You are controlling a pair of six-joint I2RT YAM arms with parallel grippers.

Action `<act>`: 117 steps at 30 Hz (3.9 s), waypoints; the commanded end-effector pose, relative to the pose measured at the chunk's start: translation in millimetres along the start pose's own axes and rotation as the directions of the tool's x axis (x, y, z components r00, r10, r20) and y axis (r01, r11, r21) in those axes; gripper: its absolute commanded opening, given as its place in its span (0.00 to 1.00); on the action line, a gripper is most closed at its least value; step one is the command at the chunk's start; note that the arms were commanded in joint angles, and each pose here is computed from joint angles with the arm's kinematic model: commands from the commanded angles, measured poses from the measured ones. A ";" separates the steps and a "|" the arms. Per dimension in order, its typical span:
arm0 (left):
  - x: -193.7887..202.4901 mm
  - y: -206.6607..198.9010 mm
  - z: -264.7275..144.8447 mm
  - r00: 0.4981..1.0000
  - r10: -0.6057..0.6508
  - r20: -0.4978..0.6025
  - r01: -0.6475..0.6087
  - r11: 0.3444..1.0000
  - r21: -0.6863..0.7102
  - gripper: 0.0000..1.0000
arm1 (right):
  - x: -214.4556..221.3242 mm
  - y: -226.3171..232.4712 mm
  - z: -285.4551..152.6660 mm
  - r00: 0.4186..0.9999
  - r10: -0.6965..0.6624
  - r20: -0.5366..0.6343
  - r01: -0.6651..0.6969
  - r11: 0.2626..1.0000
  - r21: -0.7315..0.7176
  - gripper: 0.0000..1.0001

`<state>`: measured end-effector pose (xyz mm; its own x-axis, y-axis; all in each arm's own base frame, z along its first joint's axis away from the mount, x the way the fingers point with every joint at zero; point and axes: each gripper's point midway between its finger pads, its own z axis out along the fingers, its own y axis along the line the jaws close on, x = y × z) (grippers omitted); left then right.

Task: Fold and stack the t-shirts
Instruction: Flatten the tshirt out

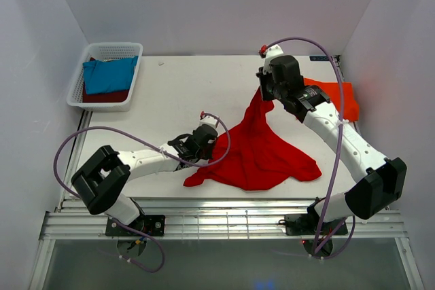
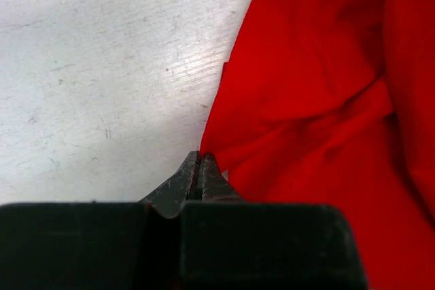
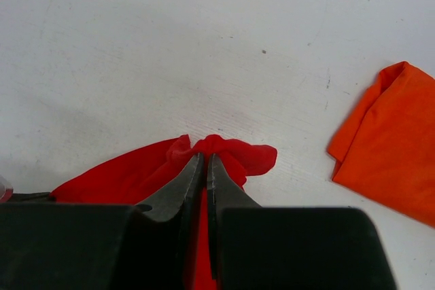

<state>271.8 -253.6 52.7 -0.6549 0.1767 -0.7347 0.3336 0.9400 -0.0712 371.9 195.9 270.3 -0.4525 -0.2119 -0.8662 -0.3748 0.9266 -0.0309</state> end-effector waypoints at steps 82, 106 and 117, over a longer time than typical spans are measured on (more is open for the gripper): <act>-97.2 118.1 -45.6 0.987 -0.091 0.130 0.146 0.843 -0.518 0.00 | 149.8 -20.7 180.3 0.926 -0.025 -0.377 0.076 0.990 0.121 0.08; -118.5 128.1 -59.2 0.978 -0.111 0.175 0.188 0.827 -0.530 0.00 | 156.9 -34.4 164.2 0.879 -0.055 -0.474 0.110 0.990 0.090 0.11; -118.1 128.5 -59.9 0.978 -0.113 0.176 0.190 0.828 -0.528 0.00 | 172.4 -32.6 175.7 0.861 -0.057 -0.505 0.111 0.991 0.078 0.18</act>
<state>350.6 -138.9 150.0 -0.5999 0.0496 -0.7986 -0.1873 0.9616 0.2005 443.4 180.2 27.1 -0.7852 -0.3967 -0.4755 -0.3563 0.9174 -0.1770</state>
